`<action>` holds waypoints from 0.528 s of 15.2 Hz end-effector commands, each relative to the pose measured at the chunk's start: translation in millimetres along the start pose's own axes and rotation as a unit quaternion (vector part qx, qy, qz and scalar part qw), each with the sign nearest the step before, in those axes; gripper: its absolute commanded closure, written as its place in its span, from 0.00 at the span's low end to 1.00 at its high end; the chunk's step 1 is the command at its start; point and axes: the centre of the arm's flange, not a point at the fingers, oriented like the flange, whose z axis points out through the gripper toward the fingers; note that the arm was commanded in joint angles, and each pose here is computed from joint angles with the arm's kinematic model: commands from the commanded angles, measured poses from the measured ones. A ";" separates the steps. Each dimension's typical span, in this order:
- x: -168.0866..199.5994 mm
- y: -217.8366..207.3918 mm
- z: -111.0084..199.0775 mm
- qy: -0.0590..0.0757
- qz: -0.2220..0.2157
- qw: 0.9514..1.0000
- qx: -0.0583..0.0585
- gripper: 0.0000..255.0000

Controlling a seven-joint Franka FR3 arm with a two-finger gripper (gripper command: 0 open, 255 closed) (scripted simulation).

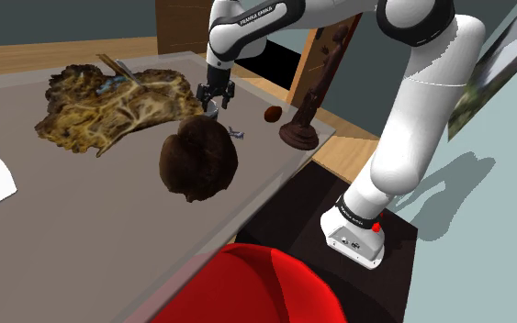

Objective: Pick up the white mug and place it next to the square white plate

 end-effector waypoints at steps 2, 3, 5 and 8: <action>0.0 0.0 0.1 0.000 0.000 1.000 0.000 1.00; 0.0 0.0 0.1 0.000 0.000 1.000 0.000 1.00; 0.0 0.0 0.1 0.000 0.000 1.000 0.000 1.00; 0.0 0.0 0.0 0.000 0.000 1.000 0.000 1.00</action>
